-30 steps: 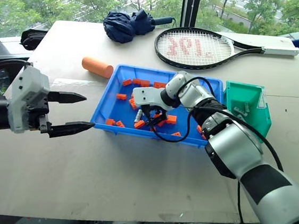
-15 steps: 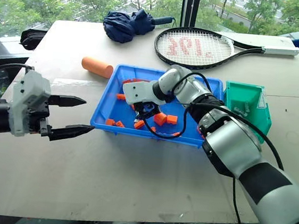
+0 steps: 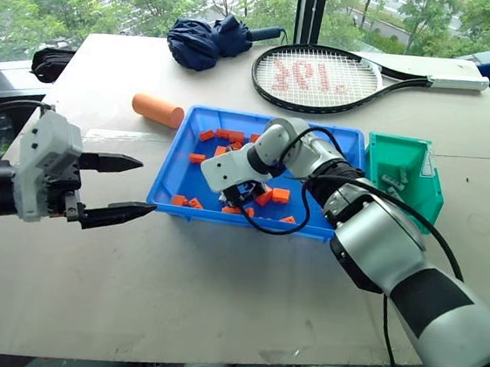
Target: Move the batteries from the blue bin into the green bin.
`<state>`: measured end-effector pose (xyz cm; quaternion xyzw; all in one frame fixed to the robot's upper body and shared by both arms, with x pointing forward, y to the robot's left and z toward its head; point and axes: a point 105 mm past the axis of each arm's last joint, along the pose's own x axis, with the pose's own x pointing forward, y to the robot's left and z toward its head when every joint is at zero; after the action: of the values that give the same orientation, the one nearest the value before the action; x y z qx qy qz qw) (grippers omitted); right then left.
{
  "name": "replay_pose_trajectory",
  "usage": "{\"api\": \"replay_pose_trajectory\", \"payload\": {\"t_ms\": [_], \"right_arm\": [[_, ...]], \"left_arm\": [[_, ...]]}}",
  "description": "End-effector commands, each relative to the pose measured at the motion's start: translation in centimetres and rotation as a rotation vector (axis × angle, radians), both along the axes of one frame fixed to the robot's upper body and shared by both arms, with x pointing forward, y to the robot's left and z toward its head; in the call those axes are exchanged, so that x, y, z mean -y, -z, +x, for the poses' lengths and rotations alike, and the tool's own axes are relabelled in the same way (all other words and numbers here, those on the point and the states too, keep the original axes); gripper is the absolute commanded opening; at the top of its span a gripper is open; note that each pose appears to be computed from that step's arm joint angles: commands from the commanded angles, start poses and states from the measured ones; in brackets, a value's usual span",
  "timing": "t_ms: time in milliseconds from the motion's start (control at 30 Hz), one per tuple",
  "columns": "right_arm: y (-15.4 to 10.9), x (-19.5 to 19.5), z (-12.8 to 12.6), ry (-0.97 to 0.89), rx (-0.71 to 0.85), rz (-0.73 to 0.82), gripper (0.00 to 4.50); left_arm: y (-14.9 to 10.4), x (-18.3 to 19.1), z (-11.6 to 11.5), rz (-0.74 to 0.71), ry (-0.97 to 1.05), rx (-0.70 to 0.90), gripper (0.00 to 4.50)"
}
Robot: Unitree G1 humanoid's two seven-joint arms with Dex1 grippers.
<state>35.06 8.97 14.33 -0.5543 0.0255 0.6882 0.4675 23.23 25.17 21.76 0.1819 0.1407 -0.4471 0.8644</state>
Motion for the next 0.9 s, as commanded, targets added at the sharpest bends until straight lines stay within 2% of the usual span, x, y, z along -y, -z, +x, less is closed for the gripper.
{"api": "replay_pose_trajectory", "payload": {"t_ms": [33, 133, 167, 233, 367, 633, 767, 900], "right_arm": [[-0.4, -0.4, -0.3, -0.014, 0.001, 0.001, 3.69], [-0.2, -0.5, -0.2, 0.004, -0.009, 0.0, 3.69], [-0.1, -0.4, -0.1, 0.015, -0.016, -0.005, 3.15], [0.1, -0.2, -0.1, 0.029, -0.028, -0.012, 2.38], [0.4, -0.1, -0.1, 0.044, -0.047, -0.015, 0.34], [0.6, -0.1, 0.1, 0.079, -0.06, -0.015, 0.34], [1.0, 0.0, 0.0, 0.124, -0.113, -0.026, 0.34], [-0.2, -0.8, -0.2, 0.131, -0.154, 0.05, 0.34]], "left_arm": [[-1.3, 0.0, -0.2, 0.016, -0.003, 0.058, 4.5], [-1.3, -0.1, -0.2, 0.018, -0.004, 0.059, 4.5], [-1.3, -0.1, -0.2, 0.02, -0.004, 0.059, 4.5], [-1.3, -0.1, -0.1, 0.02, -0.003, 0.061, 4.5], [-1.2, -0.1, -0.1, 0.021, 0.0, 0.062, 4.5], [-1.1, -0.1, -0.3, 0.018, -0.005, 0.062, 4.5], [-1.0, -0.1, -0.4, 0.016, -0.009, 0.063, 4.5], [-1.0, -0.1, -0.5, 0.014, -0.01, 0.064, 4.5]]}}
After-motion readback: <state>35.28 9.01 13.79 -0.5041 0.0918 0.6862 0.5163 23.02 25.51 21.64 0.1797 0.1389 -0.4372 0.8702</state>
